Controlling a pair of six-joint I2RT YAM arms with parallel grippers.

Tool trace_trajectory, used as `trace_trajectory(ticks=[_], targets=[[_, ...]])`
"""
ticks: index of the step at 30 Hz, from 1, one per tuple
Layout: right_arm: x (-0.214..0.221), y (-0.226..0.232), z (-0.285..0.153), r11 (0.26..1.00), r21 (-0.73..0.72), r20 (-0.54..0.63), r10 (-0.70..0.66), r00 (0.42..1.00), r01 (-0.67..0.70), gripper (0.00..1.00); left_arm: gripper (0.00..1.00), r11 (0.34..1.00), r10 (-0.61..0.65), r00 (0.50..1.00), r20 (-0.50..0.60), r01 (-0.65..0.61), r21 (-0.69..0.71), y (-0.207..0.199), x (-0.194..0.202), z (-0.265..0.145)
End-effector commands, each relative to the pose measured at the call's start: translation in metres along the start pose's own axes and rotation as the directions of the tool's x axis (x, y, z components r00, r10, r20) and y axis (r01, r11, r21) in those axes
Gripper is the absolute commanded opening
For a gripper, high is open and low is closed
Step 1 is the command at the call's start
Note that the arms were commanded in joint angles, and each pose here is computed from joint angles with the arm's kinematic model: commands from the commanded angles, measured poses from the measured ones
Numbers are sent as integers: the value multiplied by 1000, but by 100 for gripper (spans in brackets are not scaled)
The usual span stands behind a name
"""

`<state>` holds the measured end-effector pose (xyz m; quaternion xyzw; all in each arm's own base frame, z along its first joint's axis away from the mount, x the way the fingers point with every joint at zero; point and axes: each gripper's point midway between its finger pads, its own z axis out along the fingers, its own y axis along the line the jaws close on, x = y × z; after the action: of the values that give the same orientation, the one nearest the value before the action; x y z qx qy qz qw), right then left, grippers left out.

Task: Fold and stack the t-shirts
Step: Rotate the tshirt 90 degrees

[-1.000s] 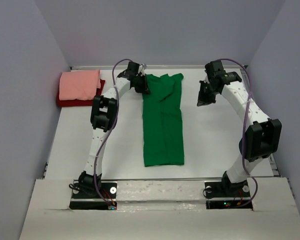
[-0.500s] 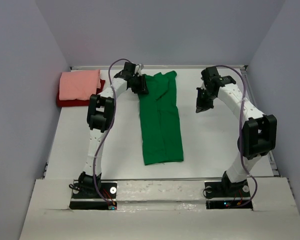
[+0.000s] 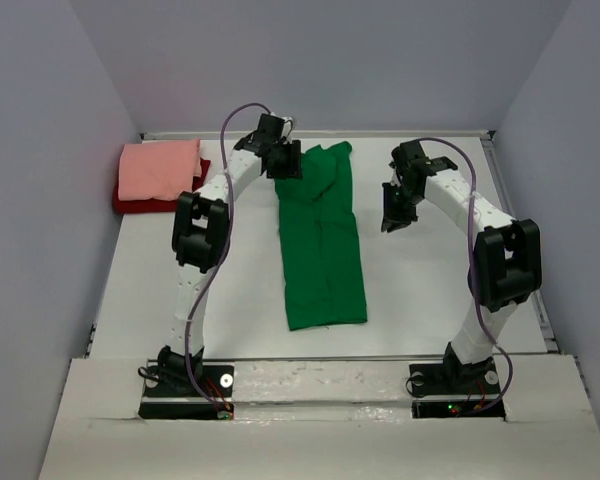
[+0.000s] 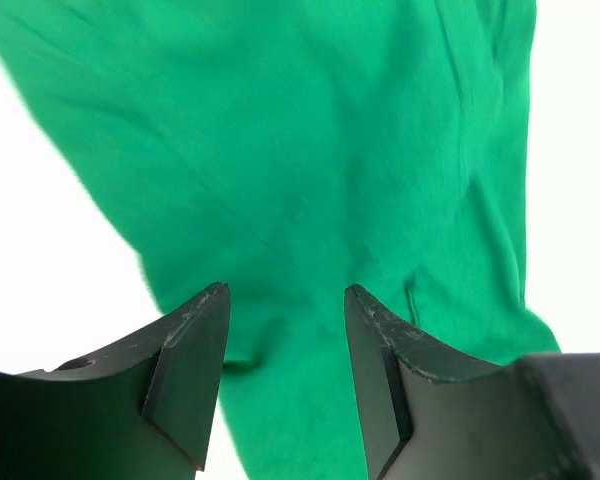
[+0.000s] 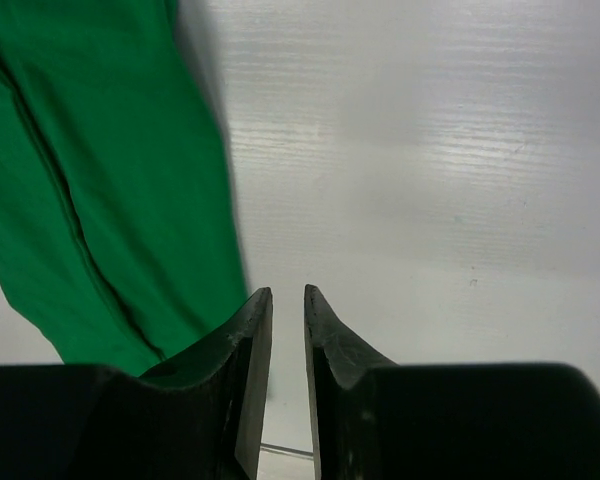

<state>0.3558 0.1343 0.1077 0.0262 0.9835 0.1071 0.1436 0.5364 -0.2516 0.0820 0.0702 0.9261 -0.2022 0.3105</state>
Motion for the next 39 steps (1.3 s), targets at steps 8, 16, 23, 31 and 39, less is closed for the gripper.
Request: trace_trajectory(ticks=[8,16,23,31,39], targets=[[36,35,-24,973,-229,9,-12,1000,14,31,58,960,-67,984,165,109,-260,-7,-27,-116],[103,38,-29,924,-379,-12,53,999,-54,46,56,943,-208,968,-136,236,235,-86,136,-193],[138,49,-33,855,-502,-73,106,992,-128,47,56,925,-261,938,-226,310,220,-67,223,-217],[145,62,-37,790,-586,-106,145,984,-180,53,56,891,-287,894,-345,382,247,-61,280,-210],[146,49,-14,827,-499,-138,219,966,-259,54,57,860,-296,860,-416,430,277,-64,301,-201]])
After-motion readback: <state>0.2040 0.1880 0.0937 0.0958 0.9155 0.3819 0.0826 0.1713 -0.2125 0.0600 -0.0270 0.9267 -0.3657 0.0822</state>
